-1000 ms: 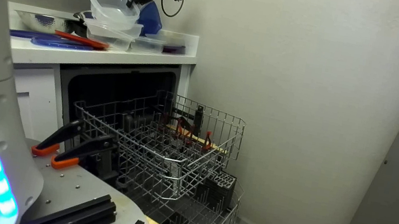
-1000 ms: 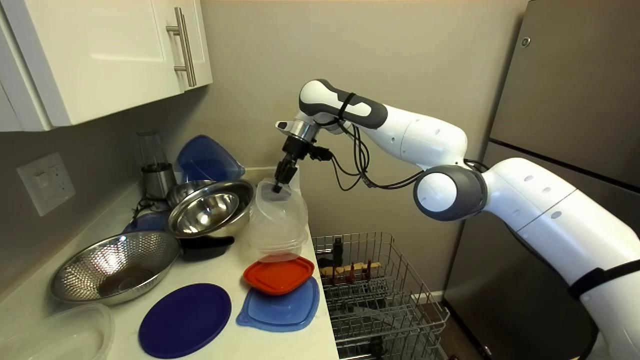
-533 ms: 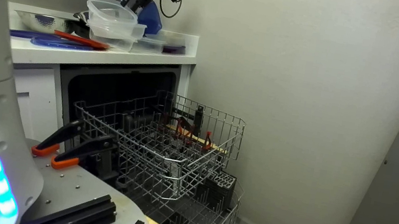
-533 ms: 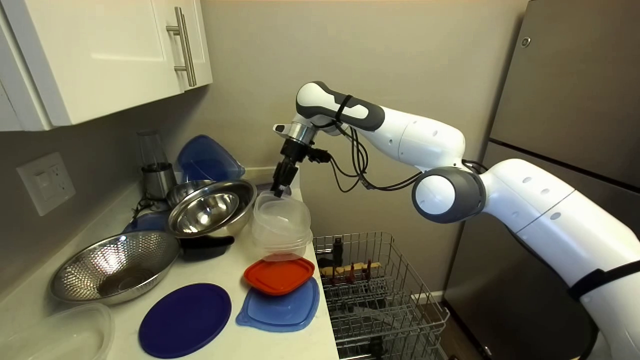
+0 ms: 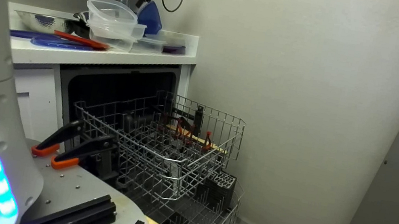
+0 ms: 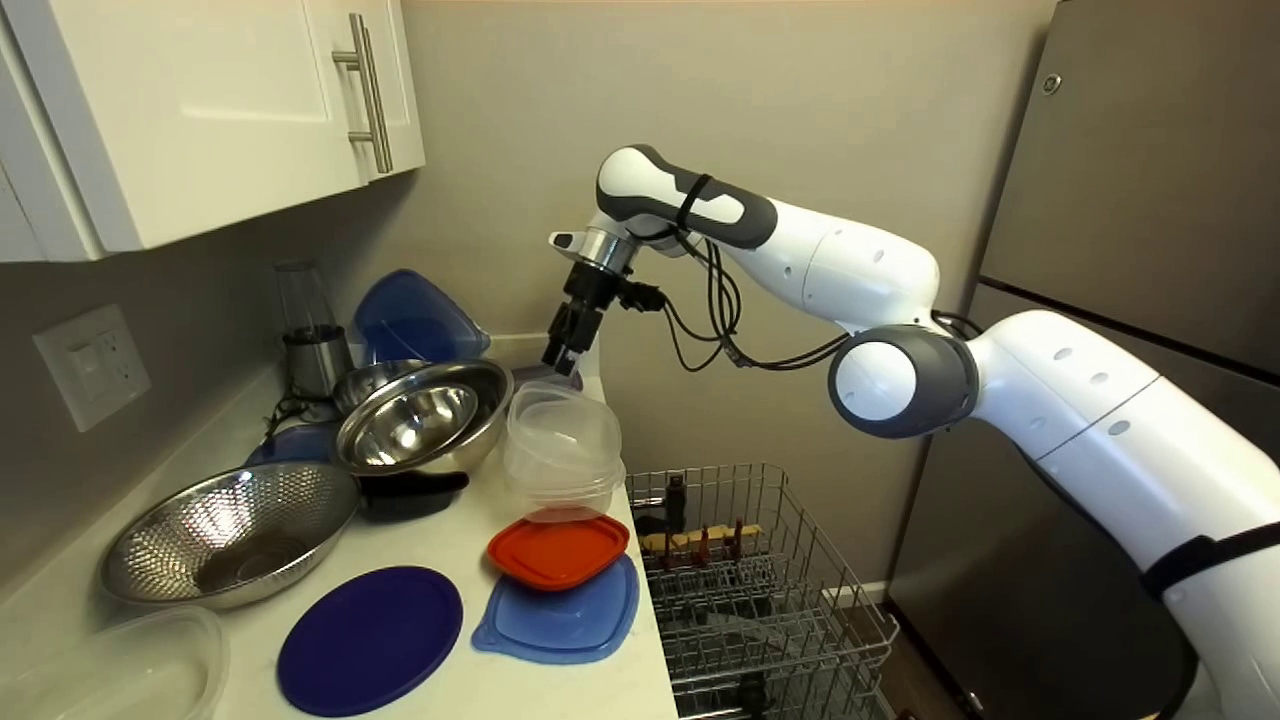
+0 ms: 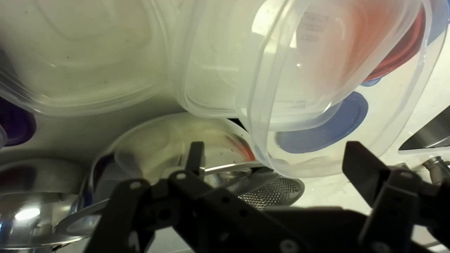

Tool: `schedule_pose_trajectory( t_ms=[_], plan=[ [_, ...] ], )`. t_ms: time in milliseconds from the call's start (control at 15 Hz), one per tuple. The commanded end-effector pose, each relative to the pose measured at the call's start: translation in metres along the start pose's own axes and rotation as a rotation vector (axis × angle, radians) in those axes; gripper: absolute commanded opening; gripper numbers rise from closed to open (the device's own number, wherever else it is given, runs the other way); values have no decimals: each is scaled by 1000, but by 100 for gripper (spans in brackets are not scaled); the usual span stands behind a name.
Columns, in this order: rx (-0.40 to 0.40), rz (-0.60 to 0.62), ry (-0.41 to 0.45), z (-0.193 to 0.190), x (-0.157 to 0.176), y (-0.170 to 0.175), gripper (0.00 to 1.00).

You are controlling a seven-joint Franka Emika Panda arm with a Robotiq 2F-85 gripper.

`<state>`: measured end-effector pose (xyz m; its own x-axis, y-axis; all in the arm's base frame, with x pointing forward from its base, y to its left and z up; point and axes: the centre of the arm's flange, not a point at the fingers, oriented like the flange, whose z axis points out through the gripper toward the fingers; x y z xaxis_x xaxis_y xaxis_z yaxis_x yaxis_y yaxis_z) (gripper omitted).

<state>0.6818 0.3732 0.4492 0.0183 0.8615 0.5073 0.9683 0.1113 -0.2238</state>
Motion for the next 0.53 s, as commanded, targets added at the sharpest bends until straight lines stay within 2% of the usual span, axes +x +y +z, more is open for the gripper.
schedule_pose_trajectory(
  t_ms=[0,333,400,467],
  plan=[
    [4,5,-38,-36,23,15,100],
    [-15,3,-55,-53,23,-2,100],
    [-17,-15,-31,-34,6,-16,100],
    [-19,-15,-31,-36,7,-17,100]
  ],
)
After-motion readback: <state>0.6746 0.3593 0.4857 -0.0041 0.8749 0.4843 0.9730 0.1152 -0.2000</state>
